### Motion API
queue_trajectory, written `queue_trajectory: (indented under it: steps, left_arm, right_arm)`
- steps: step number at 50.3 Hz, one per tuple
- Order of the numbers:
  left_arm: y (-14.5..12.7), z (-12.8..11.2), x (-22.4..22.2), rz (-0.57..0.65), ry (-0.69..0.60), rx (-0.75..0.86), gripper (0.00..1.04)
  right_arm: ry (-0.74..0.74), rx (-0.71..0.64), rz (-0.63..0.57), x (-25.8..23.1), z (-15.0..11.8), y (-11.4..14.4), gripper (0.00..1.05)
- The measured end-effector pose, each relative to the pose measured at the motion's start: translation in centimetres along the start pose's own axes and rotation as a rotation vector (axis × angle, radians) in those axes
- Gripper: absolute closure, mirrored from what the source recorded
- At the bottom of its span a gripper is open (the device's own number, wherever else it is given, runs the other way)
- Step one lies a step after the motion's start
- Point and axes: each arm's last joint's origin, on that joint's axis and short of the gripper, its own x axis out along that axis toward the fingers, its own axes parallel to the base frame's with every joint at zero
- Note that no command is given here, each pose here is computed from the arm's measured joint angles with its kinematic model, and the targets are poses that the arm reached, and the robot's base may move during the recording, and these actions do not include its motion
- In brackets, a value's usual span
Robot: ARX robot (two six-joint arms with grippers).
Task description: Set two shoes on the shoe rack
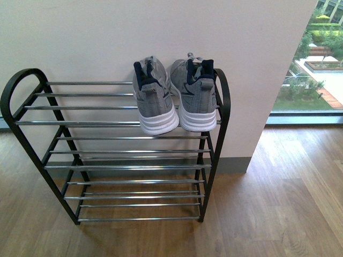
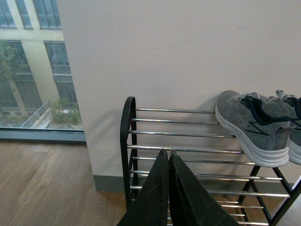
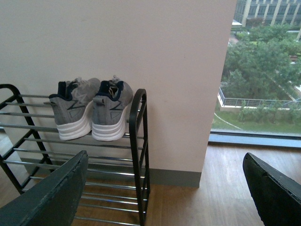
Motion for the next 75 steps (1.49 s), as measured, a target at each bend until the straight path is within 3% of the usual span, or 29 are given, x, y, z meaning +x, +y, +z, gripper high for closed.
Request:
queue_trajectory:
  steps: [44,51,65,70,75]
  left_arm:
    - [0.0,-0.4,-2.0,0.000,0.017,-0.001,1.03]
    - [0.0,-0.4,-2.0,0.000,0.017,-0.001,0.74]
    - [0.0,-0.4,-2.0,0.000,0.017,-0.001,0.31]
    - [0.0,-0.4,-2.0,0.002,0.017,-0.001,0.10]
    - [0.0,-0.4,-2.0,0.002,0.017,0.000,0.10]
  right_arm:
    - [0.000,0.000,0.000,0.0,0.0,0.0,0.09]
    - [0.000,0.000,0.000,0.0,0.0,0.0,0.09]
    - [0.000,0.000,0.000,0.0,0.0,0.0,0.09]
    - [0.000,0.000,0.002,0.0,0.0,0.0,0.09]
    - [0.000,0.000,0.001,0.0,0.0,0.0,0.09]
